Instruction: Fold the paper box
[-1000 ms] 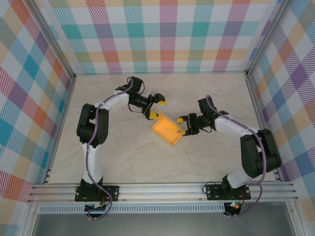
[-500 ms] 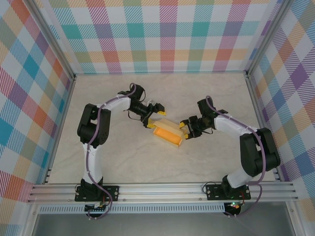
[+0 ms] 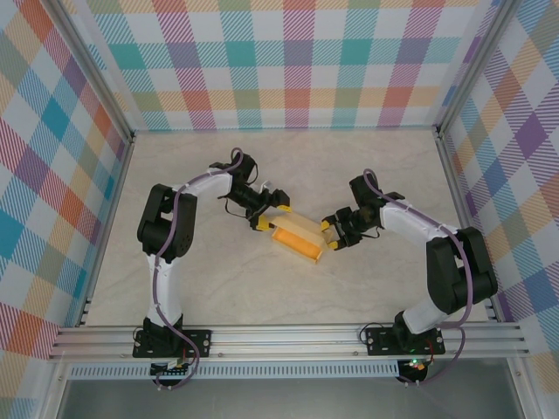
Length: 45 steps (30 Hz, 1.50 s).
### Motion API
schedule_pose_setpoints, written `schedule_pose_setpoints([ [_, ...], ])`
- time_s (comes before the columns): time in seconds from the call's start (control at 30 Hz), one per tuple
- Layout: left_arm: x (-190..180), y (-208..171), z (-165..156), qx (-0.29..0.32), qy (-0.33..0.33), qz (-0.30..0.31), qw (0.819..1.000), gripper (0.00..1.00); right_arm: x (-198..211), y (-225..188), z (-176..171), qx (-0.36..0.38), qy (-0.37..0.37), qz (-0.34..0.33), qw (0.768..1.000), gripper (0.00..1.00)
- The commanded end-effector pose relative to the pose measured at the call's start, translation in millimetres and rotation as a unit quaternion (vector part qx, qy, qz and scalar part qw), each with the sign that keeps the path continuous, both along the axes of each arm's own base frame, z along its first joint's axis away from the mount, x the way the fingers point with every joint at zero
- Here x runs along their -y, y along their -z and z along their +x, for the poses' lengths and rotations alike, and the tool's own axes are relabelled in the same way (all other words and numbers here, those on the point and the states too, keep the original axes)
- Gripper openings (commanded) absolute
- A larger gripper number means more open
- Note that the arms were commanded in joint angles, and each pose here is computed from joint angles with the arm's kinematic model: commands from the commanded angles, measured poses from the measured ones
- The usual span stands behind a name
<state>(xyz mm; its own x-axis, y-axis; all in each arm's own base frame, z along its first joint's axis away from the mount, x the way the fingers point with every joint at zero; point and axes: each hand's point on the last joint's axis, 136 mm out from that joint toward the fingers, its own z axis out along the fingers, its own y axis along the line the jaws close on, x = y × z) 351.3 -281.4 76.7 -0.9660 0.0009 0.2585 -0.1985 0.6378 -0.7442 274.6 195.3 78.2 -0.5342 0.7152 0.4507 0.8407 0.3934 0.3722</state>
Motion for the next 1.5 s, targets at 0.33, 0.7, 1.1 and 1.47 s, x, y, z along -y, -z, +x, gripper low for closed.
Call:
schedule_pose_setpoints([
  [0.33, -39.8, -19.3, -31.5, 0.085, 0.027, 0.045, 0.995, 0.86, 28.2, -55.2, -13.2, 0.062, -0.070, -0.087, 0.992, 0.76],
  [0.7, -44.9, 23.3, -52.7, 0.091, 0.069, 0.124, 0.986, 0.81, 13.1, -7.9, -33.9, 0.051, -0.148, -0.087, 0.984, 0.85],
  [1.1, -73.0, 60.8, -62.8, 0.051, 0.081, 0.217, 0.971, 0.79, 37.2, 49.6, -36.2, 0.045, -0.219, -0.211, 0.952, 0.78],
  [1.47, -48.8, -3.1, -26.9, 0.168, 0.101, 0.152, 0.969, 0.81, 21.7, 43.8, -11.6, 0.133, -0.272, -0.194, 0.933, 0.74],
])
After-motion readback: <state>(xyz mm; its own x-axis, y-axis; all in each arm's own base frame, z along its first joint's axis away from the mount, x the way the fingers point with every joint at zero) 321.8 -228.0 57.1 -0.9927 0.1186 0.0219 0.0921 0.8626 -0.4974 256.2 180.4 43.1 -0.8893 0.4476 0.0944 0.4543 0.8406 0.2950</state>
